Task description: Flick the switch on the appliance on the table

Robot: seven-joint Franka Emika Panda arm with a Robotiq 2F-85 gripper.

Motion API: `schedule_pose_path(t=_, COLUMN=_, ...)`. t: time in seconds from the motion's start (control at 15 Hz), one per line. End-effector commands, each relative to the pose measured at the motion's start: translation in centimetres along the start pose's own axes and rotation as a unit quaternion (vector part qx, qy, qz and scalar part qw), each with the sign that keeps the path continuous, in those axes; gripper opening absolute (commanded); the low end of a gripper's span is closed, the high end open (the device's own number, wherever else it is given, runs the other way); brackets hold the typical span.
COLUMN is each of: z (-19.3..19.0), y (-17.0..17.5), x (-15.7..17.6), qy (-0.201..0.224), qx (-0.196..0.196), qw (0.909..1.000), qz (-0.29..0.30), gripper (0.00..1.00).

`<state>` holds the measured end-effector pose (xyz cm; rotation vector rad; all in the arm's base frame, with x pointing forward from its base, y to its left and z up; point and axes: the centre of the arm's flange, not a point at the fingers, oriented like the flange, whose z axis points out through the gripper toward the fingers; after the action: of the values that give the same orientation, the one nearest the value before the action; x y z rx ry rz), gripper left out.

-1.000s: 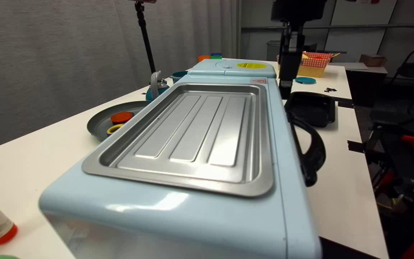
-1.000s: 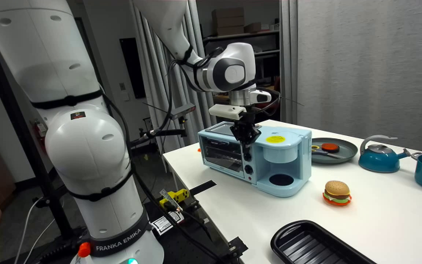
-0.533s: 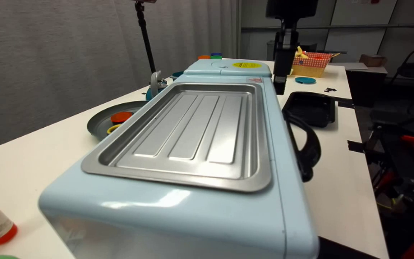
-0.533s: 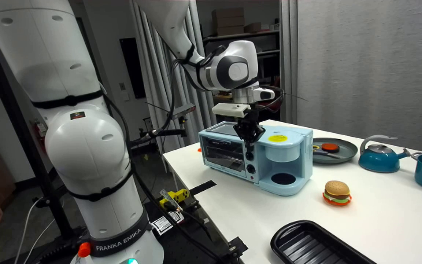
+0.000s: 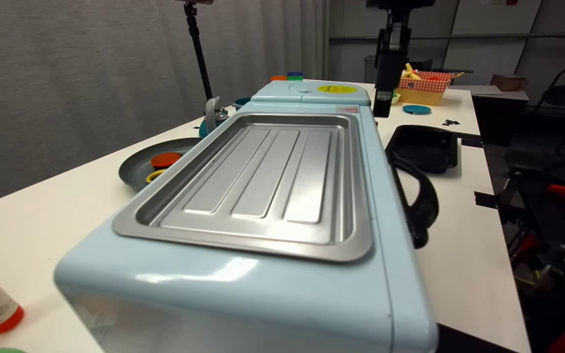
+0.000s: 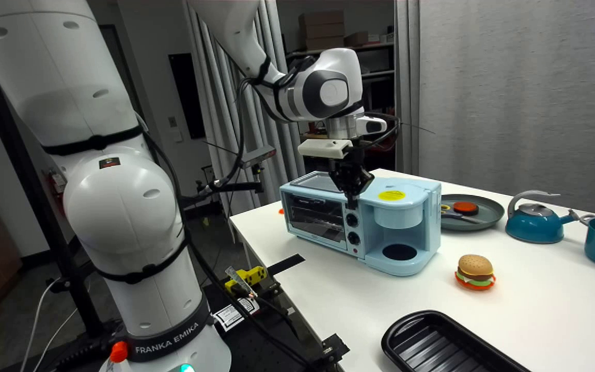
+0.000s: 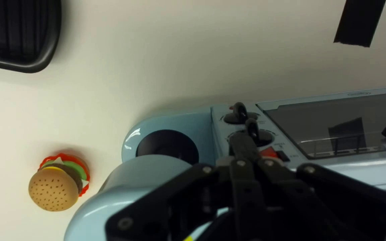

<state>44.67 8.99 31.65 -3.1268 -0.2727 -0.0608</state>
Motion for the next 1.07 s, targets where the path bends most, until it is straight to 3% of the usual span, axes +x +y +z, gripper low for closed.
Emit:
schedule_pose_path(t=0.0, z=-2.9, y=-0.4, x=-1.9, qy=0.017, qx=0.001, qw=0.9998, qz=0.005, gripper=0.00)
schedule_pose_path(t=0.87, z=-7.7, y=-2.3, x=-6.3, qy=0.076, qx=0.010, qw=0.9971, qz=0.000, gripper=0.00)
schedule_pose_path(t=0.93, z=-8.0, y=-2.5, x=-6.5, qy=0.079, qx=0.012, qw=0.9967, qz=-0.006, gripper=0.26)
schedule_pose_path(t=1.0, z=-8.3, y=-2.8, x=-6.8, qy=0.085, qx=0.012, qw=0.9962, qz=-0.011, gripper=0.27)
